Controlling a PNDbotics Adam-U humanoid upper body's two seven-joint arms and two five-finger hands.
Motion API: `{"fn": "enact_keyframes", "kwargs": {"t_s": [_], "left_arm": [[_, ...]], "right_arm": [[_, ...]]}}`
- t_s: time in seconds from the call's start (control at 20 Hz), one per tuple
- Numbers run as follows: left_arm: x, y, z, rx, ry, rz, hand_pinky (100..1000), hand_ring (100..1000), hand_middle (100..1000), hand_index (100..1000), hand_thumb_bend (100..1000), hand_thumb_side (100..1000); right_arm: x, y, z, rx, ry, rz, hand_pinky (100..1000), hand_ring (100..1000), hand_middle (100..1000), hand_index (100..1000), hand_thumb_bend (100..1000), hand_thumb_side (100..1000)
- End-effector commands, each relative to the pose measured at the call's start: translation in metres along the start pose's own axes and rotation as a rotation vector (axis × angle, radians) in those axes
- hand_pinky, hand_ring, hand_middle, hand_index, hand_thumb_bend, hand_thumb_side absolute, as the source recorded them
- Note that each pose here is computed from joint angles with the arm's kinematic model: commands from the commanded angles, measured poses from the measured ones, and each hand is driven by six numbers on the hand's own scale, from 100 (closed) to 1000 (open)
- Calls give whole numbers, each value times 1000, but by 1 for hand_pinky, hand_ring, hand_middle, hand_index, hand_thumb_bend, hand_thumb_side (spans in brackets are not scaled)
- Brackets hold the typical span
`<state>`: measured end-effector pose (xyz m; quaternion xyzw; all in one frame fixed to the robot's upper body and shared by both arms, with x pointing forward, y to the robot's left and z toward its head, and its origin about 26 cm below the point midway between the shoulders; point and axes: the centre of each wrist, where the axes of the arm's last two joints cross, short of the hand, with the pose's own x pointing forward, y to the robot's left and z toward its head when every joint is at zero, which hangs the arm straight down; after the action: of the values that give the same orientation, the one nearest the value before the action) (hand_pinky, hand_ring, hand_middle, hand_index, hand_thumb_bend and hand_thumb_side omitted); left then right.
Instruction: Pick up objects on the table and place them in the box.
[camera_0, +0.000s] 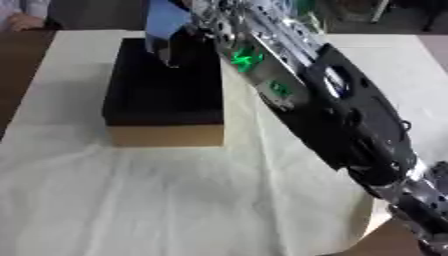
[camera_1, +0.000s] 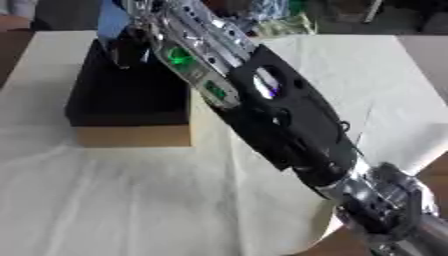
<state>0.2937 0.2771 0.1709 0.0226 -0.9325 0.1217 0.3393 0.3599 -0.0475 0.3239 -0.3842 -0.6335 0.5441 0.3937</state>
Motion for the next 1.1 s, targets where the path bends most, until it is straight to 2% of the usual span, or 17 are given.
{"fn": "enact_keyframes", "kwargs": {"t_s": [0.05, 0.2, 0.4, 0.5, 0.6, 0.65, 0.7, 0.75, 0.85, 1.1], "left_arm": [[6, -2, -4, -14, -26, 10, 937, 686, 635, 820, 100, 411], [6, -3, -4, -14, -27, 12, 937, 685, 635, 820, 100, 411], [6, -3, -4, -14, -27, 13, 936, 685, 635, 820, 100, 410], [6, -3, -4, -15, -27, 13, 936, 685, 634, 820, 100, 409], [6, -4, -4, -15, -28, 14, 936, 685, 634, 820, 100, 409], [6, -4, -4, -15, -28, 15, 936, 685, 634, 821, 100, 409], [6, -4, -4, -15, -27, 15, 936, 685, 634, 821, 100, 407], [6, -4, -4, -15, -27, 14, 936, 685, 634, 821, 100, 406], [6, -4, -4, -15, -27, 15, 936, 685, 634, 820, 100, 405], [6, -4, -4, -14, -27, 15, 936, 685, 633, 820, 100, 404]], "right_arm": [[3, -2, -2, 175, 120, -111, 835, 669, 708, 940, 100, 100], [3, 4, -6, 174, 131, -104, 863, 756, 776, 961, 100, 100], [2, 10, -12, 171, 136, -63, 931, 925, 894, 982, 100, 100], [1, 13, -15, 182, 137, -25, 965, 970, 932, 992, 210, 131], [0, 15, -17, 197, 142, 10, 990, 997, 955, 999, 266, 213], [0, 15, -18, 203, 147, 24, 992, 1000, 957, 1000, 270, 220], [-1, 16, -19, 209, 154, 39, 1000, 1000, 975, 1000, 315, 276], [-1, 16, -19, 213, 159, 54, 1000, 1000, 982, 1000, 324, 322], [-1, 16, -19, 218, 166, 74, 1000, 1000, 987, 1000, 326, 360], [0, 11, -17, 216, 160, 86, 1000, 1000, 987, 1000, 310, 375]]}}
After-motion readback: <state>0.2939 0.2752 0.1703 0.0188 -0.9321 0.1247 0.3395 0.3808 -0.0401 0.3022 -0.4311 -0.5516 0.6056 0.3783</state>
